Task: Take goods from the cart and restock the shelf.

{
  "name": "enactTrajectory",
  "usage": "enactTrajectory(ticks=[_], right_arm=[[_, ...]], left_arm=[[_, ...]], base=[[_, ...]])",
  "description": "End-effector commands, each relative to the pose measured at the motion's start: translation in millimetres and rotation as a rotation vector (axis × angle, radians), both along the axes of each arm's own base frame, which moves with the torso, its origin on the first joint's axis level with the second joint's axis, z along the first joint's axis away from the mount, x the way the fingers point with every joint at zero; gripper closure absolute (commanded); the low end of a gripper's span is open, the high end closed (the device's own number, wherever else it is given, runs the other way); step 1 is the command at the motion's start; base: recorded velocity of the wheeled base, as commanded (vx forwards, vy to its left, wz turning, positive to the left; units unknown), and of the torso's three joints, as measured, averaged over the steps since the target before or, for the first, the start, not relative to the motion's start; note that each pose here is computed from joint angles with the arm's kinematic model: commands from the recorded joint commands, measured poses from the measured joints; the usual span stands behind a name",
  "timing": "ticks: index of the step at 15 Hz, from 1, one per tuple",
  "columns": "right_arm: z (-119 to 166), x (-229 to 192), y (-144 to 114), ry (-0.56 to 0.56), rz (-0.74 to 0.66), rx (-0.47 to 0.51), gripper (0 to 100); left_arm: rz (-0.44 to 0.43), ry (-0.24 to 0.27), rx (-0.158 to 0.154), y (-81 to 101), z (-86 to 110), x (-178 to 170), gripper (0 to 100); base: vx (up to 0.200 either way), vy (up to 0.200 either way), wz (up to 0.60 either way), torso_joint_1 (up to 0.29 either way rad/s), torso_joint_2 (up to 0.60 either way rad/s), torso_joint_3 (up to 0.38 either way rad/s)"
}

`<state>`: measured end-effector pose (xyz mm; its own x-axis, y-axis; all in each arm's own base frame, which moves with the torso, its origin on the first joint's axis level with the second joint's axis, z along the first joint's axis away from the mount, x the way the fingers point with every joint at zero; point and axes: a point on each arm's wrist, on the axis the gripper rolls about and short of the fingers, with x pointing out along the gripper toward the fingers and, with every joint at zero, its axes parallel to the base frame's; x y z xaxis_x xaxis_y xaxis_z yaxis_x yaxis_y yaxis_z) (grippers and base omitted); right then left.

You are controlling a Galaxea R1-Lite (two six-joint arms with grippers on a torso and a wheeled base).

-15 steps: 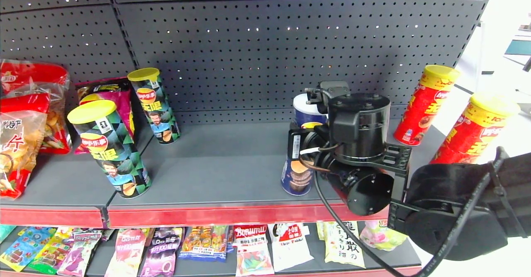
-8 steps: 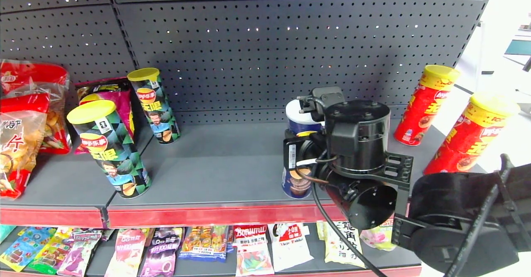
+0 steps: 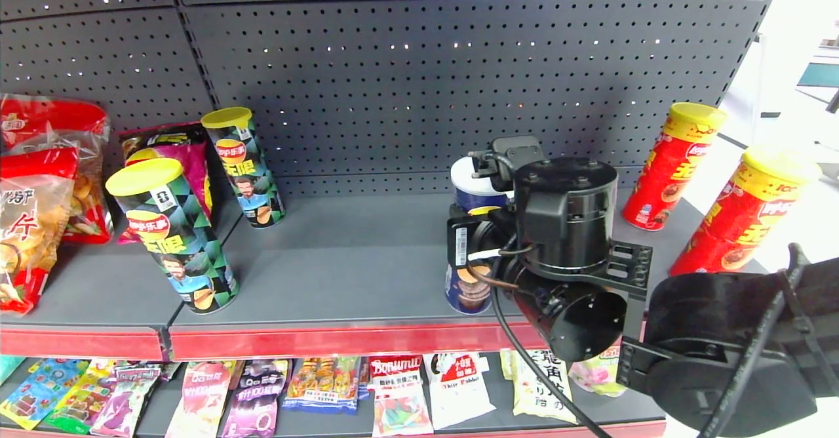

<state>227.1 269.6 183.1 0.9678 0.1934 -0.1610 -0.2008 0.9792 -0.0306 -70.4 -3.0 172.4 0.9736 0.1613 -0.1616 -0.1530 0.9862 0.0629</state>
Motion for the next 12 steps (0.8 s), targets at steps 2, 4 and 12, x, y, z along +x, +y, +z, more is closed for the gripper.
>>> enactTrajectory(ticks=[2, 4, 12], right_arm=[[0, 1, 2, -0.012, 0.0, 0.015, 0], [-2, 2, 2, -0.009, -0.001, 0.011, 0], [16, -15, -9, -0.039, -0.003, 0.047, 0]], left_arm=[[0.001, 0.003, 0.0, 0.0, -0.6, 0, 100], [0.0, 0.003, 0.0, -0.1, -0.6, 0, 100], [-0.002, 0.004, 0.0, 0.0, 0.0, 1, 100]], base=[[0.0, 0.0, 0.0, 0.0, 0.0, 0.0], [0.0, 0.0, 0.0, 0.0, 0.0, 0.0], [0.0, 0.0, 0.0, 0.0, 0.0, 0.0]])
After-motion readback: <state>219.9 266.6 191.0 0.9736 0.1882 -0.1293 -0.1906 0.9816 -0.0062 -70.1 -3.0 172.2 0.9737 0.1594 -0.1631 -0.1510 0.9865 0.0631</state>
